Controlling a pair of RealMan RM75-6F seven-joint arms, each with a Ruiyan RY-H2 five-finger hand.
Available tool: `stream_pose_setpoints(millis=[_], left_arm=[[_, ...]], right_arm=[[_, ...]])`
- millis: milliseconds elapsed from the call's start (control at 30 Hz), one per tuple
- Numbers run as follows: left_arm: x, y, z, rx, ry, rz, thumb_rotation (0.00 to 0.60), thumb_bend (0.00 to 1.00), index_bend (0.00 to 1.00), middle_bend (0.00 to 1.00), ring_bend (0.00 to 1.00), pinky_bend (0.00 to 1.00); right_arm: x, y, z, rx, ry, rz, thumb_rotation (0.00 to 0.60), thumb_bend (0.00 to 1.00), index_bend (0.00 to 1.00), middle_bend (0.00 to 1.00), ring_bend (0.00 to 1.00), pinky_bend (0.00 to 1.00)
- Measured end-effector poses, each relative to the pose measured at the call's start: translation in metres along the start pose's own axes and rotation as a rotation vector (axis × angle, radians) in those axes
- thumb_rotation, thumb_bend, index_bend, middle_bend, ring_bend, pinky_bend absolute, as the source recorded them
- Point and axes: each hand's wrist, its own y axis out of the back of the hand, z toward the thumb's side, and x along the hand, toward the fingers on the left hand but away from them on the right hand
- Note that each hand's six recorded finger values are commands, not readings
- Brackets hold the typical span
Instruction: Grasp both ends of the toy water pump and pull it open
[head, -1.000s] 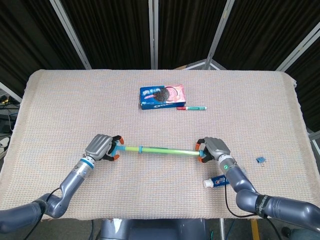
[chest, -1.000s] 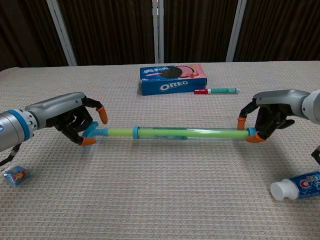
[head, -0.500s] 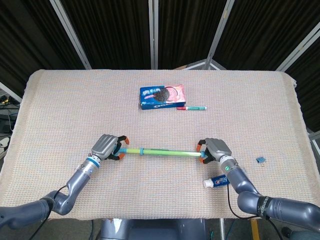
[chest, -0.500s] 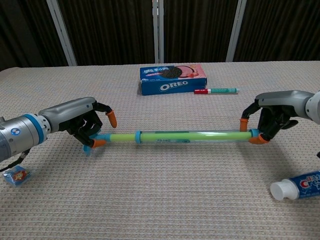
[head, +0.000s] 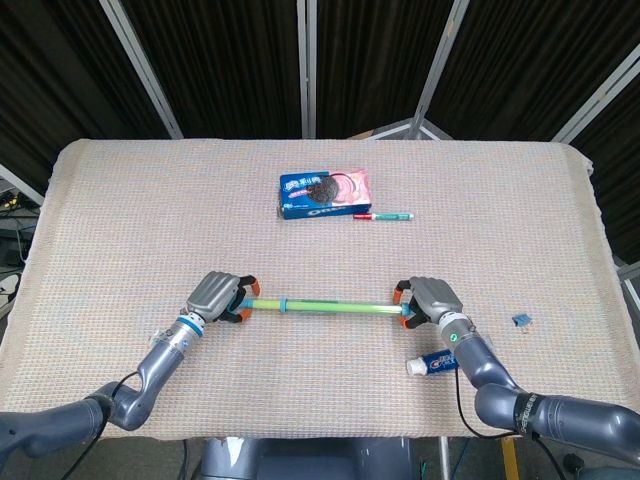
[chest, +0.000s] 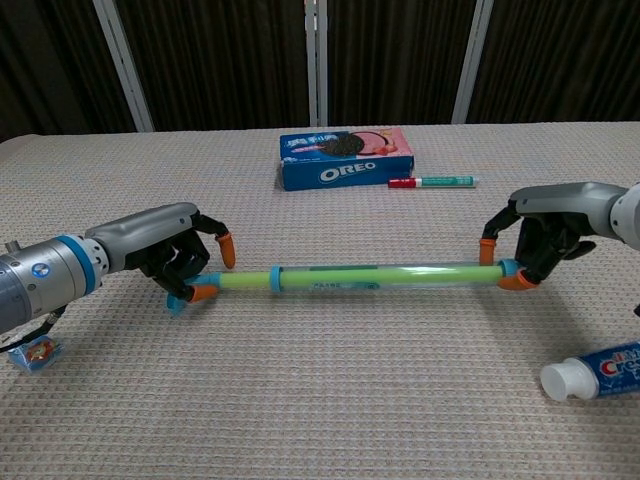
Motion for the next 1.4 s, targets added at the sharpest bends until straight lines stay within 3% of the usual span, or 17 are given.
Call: stream_pose_setpoints(millis=[200,533,833,1400], left_arm=[[0.000,-0.002,0.000,-0.004,0.004,-0.006,0.600,0.46,0.52,0.81,0.79,0.96],[0.000,0.001,-0.001,0.004,0.007,0.010,0.600,0.48,0.62,0.81,0.79,0.96],[-0.002,0.004,-0.010,0.012,0.028,0.010,0.600,0.48,0.63,0.81,0.79,0.96],[-0.017,0.023,-0.057,0.032,0.117,0.033,0.600,0.49,0.64,0.81,0.79,0.96]], right_arm=[[0.000,0.001,0.000,-0.003,0.000,-0.001,0.600,0.52,0.64,0.99,1.00,1.00],[0.001,0.002,-0.004,0.003,-0.006,-0.006,0.600,0.52,0.64,0.99,1.00,1.00],[0.006,0.013,-0.010,0.007,-0.012,-0.027,0.600,0.53,0.64,0.99,1.00,1.00],[0.023,0.039,-0.039,0.032,-0.045,-0.079,0.600,0.54,0.65,0.99,1.00,1.00]])
